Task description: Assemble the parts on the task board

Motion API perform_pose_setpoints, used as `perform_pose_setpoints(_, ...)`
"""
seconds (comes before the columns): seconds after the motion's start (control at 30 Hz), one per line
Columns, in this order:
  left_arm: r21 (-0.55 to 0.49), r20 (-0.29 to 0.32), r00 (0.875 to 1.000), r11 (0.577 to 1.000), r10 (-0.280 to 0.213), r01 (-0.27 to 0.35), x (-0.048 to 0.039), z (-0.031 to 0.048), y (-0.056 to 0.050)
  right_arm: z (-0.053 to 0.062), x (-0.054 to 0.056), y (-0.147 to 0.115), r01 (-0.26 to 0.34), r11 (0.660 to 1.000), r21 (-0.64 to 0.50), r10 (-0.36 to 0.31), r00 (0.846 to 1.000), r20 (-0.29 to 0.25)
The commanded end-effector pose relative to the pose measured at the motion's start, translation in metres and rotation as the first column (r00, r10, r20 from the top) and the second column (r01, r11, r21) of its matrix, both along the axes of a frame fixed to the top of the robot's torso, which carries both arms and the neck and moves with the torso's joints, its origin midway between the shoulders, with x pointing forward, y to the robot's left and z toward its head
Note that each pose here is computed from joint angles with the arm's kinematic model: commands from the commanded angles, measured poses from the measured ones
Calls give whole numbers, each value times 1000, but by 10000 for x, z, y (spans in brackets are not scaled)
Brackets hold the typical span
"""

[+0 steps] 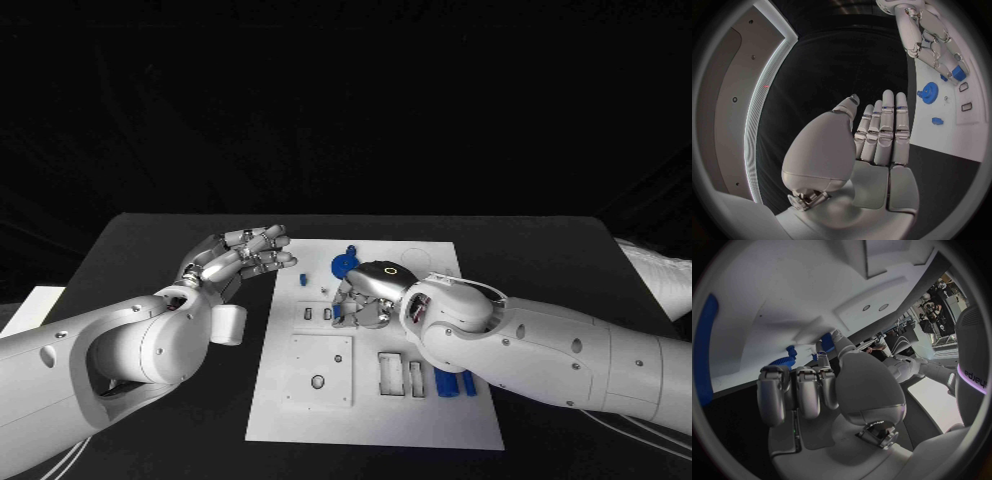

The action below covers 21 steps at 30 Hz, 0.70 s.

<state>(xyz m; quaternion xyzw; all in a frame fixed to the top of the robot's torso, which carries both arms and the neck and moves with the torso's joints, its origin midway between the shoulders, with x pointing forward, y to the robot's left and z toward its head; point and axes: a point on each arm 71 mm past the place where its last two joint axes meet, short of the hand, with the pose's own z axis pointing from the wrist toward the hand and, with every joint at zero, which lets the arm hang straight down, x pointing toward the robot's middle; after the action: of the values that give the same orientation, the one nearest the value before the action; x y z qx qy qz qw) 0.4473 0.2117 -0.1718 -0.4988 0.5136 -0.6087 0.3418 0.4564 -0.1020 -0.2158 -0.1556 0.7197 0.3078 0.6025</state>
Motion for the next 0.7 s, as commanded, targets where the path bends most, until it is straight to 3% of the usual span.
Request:
perform_pose_setpoints(0.03, -9, 11, 1000, 1000, -19, 19, -6, 15, -21, -107, -12, -32, 16, 996, -85, -18, 999, -33)
perform_pose_setpoints(0.7, -9, 6, 1000, 1000, -23, 23, -5, 11, -19, -29, -10, -20, 57, 998, -18, -56, 997, 53)
